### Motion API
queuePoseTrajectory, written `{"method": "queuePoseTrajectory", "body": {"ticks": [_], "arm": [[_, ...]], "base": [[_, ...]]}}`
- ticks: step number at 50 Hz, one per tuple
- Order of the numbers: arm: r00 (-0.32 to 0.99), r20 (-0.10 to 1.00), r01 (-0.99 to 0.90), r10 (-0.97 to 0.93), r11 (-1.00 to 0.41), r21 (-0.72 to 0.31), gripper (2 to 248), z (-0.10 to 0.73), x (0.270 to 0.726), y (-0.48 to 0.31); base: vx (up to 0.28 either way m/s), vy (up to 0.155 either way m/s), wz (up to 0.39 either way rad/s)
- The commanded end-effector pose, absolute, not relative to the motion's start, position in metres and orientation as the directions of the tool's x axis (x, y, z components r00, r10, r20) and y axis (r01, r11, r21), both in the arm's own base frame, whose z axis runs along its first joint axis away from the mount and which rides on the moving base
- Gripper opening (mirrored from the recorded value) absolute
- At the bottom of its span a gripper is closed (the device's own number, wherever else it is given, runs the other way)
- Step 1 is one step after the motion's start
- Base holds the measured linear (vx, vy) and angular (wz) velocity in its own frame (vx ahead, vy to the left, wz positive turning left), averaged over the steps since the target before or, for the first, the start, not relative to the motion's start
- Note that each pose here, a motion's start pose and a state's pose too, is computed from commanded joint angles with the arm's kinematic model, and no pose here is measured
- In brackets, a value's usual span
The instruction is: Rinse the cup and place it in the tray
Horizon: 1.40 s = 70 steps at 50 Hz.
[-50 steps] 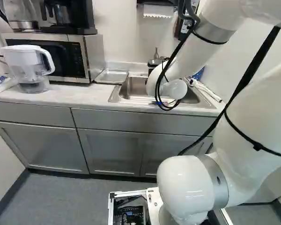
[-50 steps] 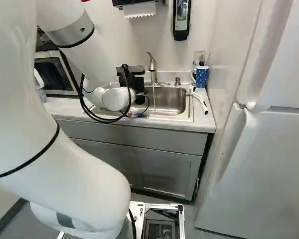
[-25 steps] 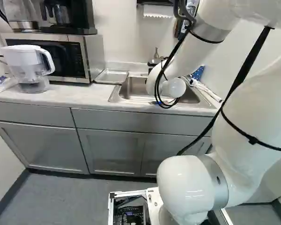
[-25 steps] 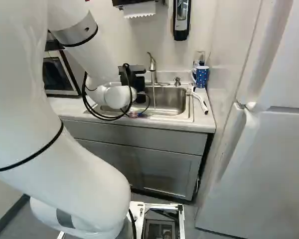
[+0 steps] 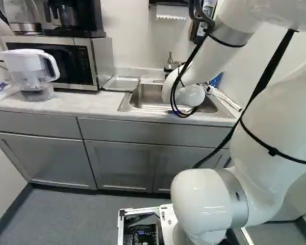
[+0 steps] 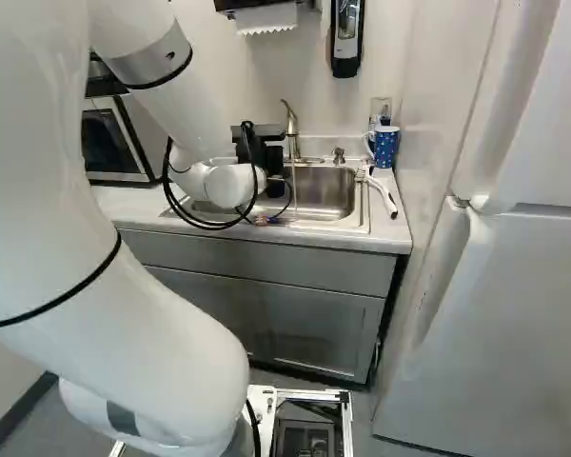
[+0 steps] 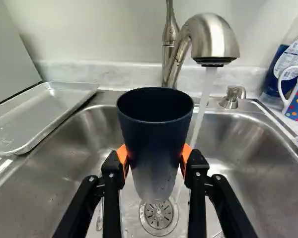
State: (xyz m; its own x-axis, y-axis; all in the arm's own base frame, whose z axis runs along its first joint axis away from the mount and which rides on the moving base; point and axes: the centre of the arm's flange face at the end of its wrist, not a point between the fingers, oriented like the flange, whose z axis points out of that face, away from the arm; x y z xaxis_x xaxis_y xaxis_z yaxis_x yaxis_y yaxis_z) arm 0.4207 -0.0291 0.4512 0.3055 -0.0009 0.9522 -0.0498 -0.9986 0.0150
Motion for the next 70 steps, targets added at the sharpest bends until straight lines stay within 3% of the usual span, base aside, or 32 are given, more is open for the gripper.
{"method": "queuePoseTrajectory", "body": {"ticks": [70], "arm": [[0.304,0.952,-0.169,-0.038,-0.986,0.015,122,0.451,0.426,-0.082]], "base": [[0.000,0.000,0.000]]}}
